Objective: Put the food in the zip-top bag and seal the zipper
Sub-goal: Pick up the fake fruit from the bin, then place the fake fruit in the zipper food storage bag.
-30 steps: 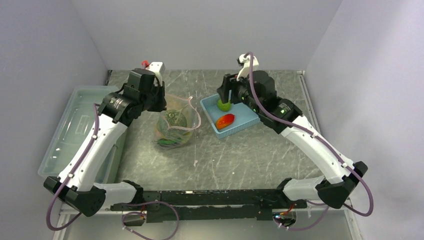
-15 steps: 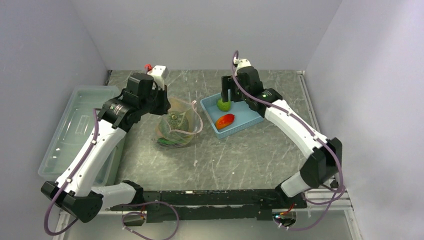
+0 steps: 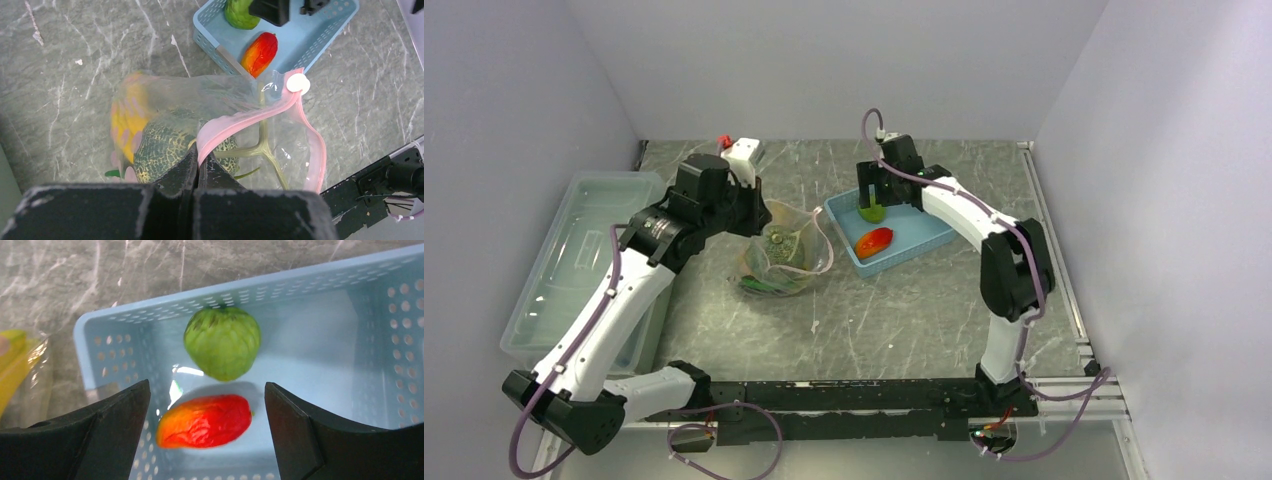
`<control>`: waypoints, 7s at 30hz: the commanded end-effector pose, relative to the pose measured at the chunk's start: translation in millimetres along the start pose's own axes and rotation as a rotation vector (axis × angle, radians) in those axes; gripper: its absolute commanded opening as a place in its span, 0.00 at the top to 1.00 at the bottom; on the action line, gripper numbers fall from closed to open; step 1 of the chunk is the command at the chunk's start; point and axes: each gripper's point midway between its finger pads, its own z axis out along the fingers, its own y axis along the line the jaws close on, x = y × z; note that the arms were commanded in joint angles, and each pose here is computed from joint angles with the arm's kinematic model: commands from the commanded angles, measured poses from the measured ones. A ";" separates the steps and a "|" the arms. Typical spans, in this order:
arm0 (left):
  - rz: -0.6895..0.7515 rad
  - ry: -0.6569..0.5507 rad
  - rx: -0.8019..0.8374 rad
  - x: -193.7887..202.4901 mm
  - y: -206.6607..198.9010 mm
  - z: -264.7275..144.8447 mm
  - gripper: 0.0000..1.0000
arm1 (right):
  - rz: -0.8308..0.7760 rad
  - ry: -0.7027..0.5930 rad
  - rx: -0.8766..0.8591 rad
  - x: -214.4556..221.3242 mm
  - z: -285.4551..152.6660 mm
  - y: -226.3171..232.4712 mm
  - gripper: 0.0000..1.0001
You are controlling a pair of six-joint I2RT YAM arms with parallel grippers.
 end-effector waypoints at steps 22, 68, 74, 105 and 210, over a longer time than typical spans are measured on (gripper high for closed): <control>0.045 -0.037 0.046 -1.3 -4.6 6.9 1.00 | -0.011 0.066 0.030 5.6 66.5 -12.8 0.13; 0.025 -0.032 0.000 2.3 4.1 14.3 1.00 | -0.029 -0.275 -0.165 -52.4 -122.9 41.4 0.77; 0.014 -0.030 -0.010 2.6 5.7 15.5 1.00 | -0.116 -0.357 -0.381 -50.2 -183.8 92.2 0.77; -0.009 -0.033 0.011 1.2 1.8 15.6 1.00 | -0.429 -0.253 -0.755 13.6 -227.3 246.5 0.80; 0.084 0.024 0.789 -0.9 -120.2 -42.1 1.00 | -0.093 -0.436 -0.363 10.2 -113.6 219.5 0.67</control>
